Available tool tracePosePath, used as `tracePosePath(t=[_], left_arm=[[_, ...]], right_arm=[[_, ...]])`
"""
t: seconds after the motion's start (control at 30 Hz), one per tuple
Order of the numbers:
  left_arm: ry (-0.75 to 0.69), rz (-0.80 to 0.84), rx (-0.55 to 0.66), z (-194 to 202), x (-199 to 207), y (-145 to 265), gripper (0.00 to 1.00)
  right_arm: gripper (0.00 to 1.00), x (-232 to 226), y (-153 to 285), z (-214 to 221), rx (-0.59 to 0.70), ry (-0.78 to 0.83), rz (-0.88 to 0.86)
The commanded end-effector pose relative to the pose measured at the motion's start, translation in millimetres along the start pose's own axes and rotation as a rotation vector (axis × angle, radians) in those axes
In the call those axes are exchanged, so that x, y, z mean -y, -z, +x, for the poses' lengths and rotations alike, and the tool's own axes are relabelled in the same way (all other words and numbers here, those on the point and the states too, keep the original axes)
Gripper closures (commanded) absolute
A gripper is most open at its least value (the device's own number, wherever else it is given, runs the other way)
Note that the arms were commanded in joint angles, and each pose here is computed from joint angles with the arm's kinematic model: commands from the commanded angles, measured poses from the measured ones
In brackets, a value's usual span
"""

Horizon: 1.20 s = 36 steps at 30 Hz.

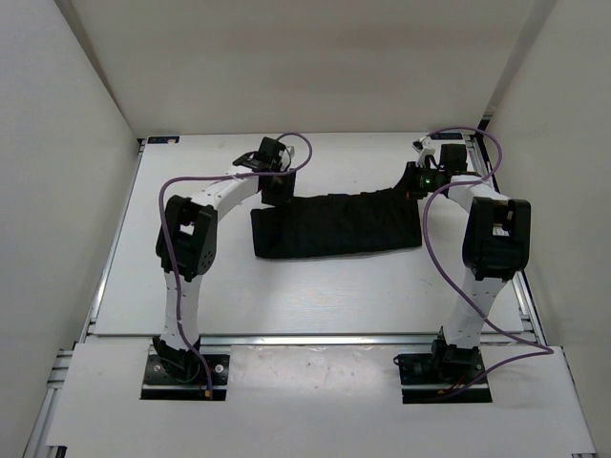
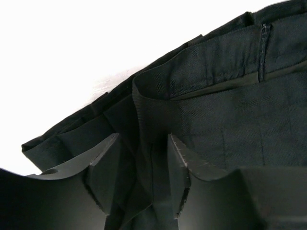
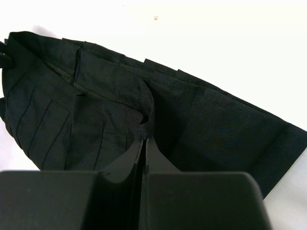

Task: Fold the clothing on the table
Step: Fold the skirt

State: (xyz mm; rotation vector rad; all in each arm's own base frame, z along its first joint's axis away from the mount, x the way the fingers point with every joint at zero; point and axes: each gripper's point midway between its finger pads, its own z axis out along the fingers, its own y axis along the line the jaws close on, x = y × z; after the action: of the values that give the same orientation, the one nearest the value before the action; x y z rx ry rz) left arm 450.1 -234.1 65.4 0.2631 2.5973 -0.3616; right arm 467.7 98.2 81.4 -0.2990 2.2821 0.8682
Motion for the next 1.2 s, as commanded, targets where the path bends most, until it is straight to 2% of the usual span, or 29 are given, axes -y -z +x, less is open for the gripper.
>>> tracePosePath(t=[0.0, 0.17, 0.2, 0.27, 0.3, 0.6, 0.67, 0.73, 0.77, 0.97, 1.17], left_arm=[[0.001, 0.027, 0.044, -8, 8, -2, 0.48], [0.008, 0.053, 0.049, -8, 14, -4, 0.51], [0.016, 0.057, 0.040, -5, 11, -5, 0.59], [0.035, 0.071, 0.030, -1, 11, -7, 0.82], [0.048, 0.068, 0.031, 0, 8, -8, 1.00], [0.177, 0.036, 0.107, 3, -26, 19, 1.00], [0.219, 0.035, 0.107, 15, -35, 26, 1.00], [0.251, 0.031, 0.154, 10, -43, 41, 1.00], [0.267, 0.021, 0.134, 21, -48, 41, 1.00], [0.313, 0.065, 0.202, 21, -46, 67, 1.00], [0.370, 0.089, 0.203, 40, -46, 74, 1.00]], right_arm=[[1.00, -5, 2, -13, 0.025, 0.043, -0.013], [0.99, -1, 1, -13, 0.027, 0.045, -0.004], [1.00, 2, 2, -12, 0.026, 0.038, 0.006], [1.00, 1, 3, -12, 0.027, 0.037, 0.000], [1.00, 3, 2, -11, 0.026, 0.037, 0.008], [1.00, 6, 14, -16, 0.037, 0.018, 0.018], [0.99, 12, 20, -16, 0.041, 0.002, 0.042], [1.00, 15, 24, -9, 0.038, -0.017, 0.053], [1.00, 13, 26, -12, 0.047, -0.005, 0.056], [1.00, 9, 36, -7, 0.045, -0.027, 0.060], [1.00, 7, 43, 4, 0.032, -0.039, 0.064]])
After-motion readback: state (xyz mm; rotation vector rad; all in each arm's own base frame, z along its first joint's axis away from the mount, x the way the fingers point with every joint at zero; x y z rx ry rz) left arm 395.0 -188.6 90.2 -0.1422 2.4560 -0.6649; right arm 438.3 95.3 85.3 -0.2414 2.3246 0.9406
